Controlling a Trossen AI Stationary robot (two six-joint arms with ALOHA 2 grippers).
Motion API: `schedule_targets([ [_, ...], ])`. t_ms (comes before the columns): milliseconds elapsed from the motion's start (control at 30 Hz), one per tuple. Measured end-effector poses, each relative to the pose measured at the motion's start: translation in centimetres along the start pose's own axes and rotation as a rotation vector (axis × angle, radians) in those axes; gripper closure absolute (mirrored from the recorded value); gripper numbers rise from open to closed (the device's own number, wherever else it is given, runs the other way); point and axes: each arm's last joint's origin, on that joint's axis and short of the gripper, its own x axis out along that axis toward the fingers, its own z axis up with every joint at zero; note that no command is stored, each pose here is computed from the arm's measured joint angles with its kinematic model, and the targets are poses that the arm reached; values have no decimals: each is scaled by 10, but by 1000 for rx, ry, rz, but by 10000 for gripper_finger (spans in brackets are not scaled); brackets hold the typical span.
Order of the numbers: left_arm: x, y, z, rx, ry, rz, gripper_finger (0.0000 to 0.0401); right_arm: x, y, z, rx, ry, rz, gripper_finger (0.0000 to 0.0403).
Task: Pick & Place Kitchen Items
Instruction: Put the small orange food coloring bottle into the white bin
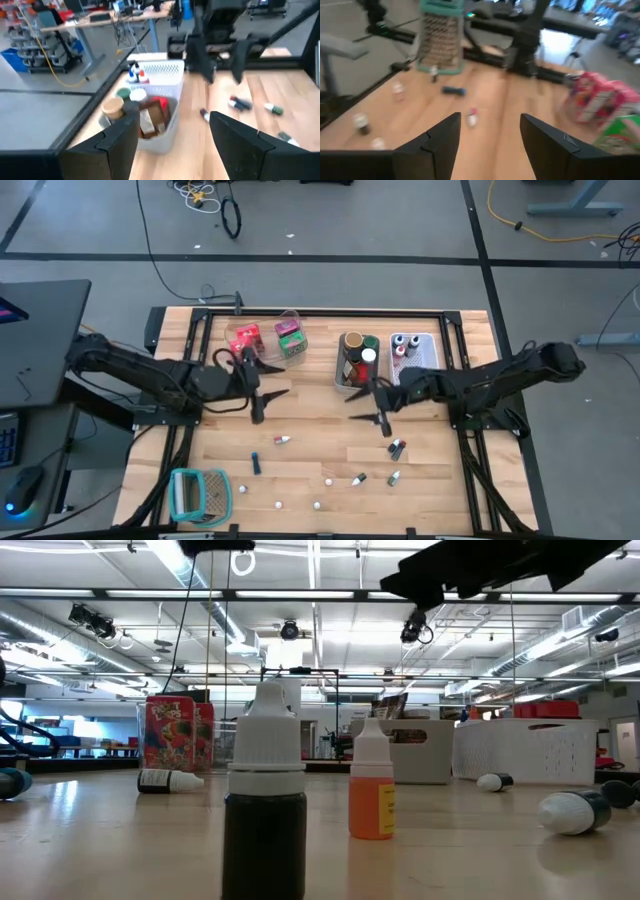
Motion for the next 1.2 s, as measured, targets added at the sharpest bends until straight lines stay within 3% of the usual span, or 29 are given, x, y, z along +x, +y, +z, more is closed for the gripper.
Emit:
schedule_targets([
  [100,-2,-3,-16,-11,28,-11,150,4,13,-3,52,29,48,188],
  [300,1,-10,-43,30,37,-43,150,11,40,-26,261,264,79,188],
  [500,5,-7,-44,80,-38,-3,150,2,66,-47,426,538,127,188],
  [800,9,2,-38,87,-88,46,150,-23,95,-66,273,848,293,188],
  [900,10,4,-38,80,-85,59,150,-27,103,-68,178,864,326,188],
  [1033,12,9,-38,83,-80,82,150,-28,105,-68,14,845,290,188],
  [1200,14,13,-38,90,-75,102,150,-27,107,-82,-3,902,312,188],
])
